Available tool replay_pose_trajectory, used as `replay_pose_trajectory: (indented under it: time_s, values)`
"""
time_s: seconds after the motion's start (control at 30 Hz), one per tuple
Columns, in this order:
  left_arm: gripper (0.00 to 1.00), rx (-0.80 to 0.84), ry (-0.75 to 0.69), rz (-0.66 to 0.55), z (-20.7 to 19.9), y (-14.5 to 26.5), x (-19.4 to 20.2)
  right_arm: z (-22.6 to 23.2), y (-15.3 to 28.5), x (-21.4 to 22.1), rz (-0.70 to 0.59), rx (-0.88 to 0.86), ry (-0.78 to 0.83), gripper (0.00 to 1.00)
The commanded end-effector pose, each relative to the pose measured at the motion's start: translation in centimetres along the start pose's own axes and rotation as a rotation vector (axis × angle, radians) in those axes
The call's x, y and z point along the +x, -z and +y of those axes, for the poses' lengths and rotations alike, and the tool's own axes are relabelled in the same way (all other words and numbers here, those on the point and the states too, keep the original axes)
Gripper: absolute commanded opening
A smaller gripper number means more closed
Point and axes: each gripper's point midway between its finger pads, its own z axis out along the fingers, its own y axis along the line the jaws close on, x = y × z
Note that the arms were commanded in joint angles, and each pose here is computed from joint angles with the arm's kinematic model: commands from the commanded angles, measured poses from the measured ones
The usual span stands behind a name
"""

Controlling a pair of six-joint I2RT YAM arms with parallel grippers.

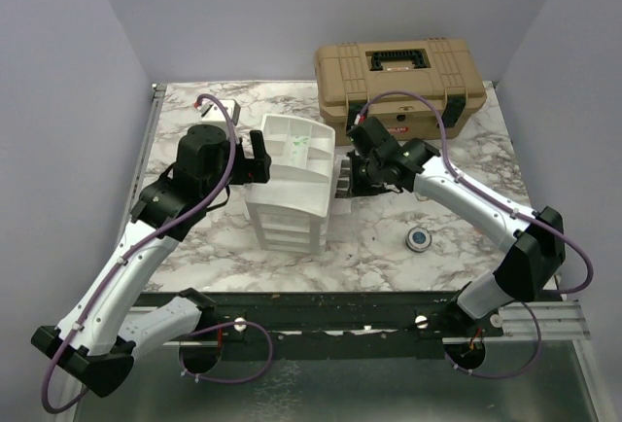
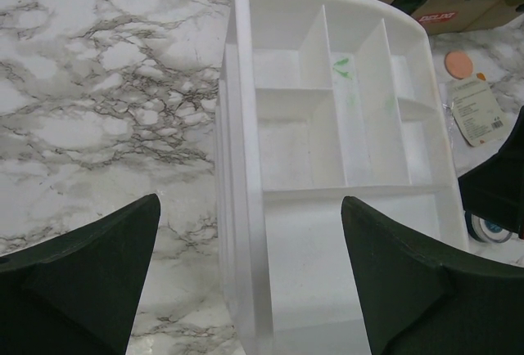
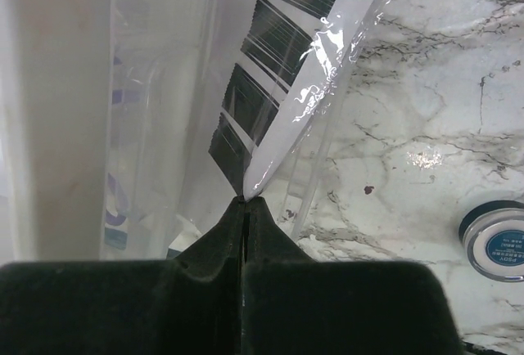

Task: Organize the makeup
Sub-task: Place the makeup tool in the drawer.

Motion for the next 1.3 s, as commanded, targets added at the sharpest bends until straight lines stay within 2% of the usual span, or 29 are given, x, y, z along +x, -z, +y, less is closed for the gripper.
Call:
replay_pose_trajectory:
  time_s: [0.0, 0.43, 0.57, 0.9, 1.0, 1.07, 1.17, 1.27]
  values:
    - [0.93, -0.029, -0.011, -0.059, 0.3, 0.1, -2.0, 1.0, 0.3, 0.6, 0.027, -0.056, 0.011, 0.01]
    - [0.93, -0.020, 0.000, -0.056, 0.0, 0.0, -2.1, -0.2, 0.9, 2.9, 0.076, -0.045, 0.015, 0.01]
    - [0.93, -0.011, 0.004, -0.043, -0.1, -0.1, -1.7, 0.2, 0.0, 1.5, 0.016, -0.048, 0.016, 0.01]
    - [0.93, 0.017, 0.029, -0.041, -0.4, 0.8, -1.2, 2.2, -2.2, 0.1, -0.004, -0.101, -0.010, 0.05]
    - [0.93, 0.026, 0.026, -0.036, -0.6, 0.6, -1.3, 3.5, -2.0, 0.0, 0.013, -0.164, 0.020, 0.13]
    - [0.93, 0.036, 0.023, -0.028, -0.8, 0.5, -1.2, 3.3, -1.4, -0.4, -0.008, -0.157, 0.026, 0.28]
    - [0.93, 0.039, 0.021, -0.020, -0.9, 0.4, -1.0, 2.7, 0.1, -1.0, -0.067, -0.153, 0.038, 0.45]
    - [0.93, 0.037, 0.018, -0.014, -0.8, 0.3, -0.8, 2.1, 2.2, -2.0, -0.133, -0.141, 0.037, 0.46]
